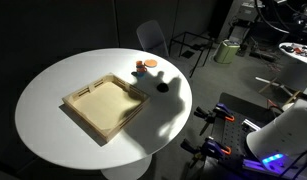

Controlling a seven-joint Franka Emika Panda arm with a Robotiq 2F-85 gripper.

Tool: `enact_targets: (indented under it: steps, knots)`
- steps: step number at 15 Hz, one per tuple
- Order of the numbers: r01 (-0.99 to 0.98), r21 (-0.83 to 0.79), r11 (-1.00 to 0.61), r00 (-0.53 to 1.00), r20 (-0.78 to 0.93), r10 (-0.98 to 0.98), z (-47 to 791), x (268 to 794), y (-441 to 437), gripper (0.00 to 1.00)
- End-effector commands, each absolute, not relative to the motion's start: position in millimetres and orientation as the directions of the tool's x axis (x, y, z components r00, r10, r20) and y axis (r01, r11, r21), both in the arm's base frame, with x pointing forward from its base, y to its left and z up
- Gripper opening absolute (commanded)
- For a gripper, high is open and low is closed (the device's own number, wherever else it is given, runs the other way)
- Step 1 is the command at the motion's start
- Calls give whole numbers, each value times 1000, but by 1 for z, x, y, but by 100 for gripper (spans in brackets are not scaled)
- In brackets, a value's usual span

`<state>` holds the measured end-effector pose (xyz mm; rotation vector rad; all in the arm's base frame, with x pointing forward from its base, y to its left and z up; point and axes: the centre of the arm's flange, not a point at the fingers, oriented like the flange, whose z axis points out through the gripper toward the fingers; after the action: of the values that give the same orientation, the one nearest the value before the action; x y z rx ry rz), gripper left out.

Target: Put the small blue cup and small orange cup in the box

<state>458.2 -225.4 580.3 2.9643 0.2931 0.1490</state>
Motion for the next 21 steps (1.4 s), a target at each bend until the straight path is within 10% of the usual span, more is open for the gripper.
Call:
enact_targets:
  steps: [1,21]
  knots:
    - [241,185,-953,962,82,259,581,512,-249,100]
    - [321,127,-938,943,46,329,470,577,-238,100]
